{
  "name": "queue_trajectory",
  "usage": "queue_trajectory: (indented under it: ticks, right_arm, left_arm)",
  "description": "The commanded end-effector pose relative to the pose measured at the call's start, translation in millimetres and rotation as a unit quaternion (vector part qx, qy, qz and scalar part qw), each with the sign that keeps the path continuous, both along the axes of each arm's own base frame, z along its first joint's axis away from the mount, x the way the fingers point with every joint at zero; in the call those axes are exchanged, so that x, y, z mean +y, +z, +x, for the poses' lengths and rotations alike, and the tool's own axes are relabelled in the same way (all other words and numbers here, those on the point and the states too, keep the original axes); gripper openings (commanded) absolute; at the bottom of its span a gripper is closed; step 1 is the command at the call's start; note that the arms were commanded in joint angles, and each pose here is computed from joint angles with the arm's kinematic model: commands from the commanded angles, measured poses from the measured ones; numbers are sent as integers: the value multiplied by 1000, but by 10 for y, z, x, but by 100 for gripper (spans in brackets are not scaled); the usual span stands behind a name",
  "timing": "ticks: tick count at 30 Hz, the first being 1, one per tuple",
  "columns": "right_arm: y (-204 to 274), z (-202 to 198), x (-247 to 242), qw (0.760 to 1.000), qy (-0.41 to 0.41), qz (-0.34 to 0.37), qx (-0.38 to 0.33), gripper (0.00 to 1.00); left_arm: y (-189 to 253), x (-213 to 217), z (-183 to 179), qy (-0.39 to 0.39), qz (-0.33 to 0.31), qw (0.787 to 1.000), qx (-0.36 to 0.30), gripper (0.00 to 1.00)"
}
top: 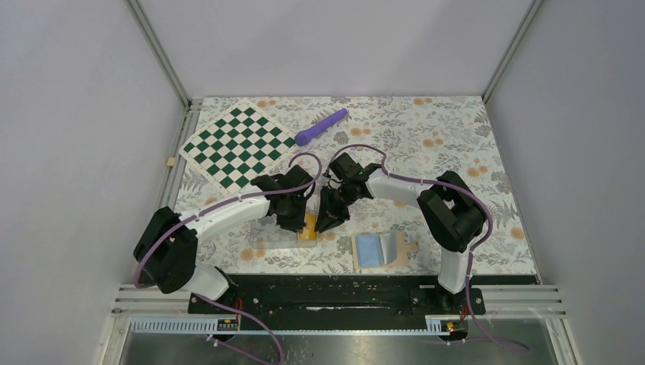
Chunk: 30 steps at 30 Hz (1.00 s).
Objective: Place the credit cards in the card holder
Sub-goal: Pick up the credit card from the storage box.
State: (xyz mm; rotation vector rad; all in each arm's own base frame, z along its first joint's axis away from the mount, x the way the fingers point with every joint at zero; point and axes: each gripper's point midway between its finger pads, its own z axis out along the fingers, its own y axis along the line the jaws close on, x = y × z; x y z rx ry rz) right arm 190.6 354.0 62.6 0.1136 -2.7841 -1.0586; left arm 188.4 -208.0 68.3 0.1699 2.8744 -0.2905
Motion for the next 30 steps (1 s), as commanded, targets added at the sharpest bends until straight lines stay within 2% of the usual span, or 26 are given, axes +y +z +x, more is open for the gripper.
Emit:
queue_trajectory:
  ticks: [1,17,25,30]
  right_arm:
    - [-88,-107,3,1000,17,-10,11,25]
    - [-103,-120,-5,1000,18,-11,13,25]
    - [-105,-125,-13,1000,18,-12,12,25]
    - [-102,-130,-19,1000,19,-12,12,25]
  left_arm:
    - [92,-140,87,-16,-7,1000,-17,20]
    - [96,-171,51,-44,31,998,-17,20]
    - [266,-208,86,-31,8,999,-40,18]
    - [366,-280,79,-19,-36,998,-58,18]
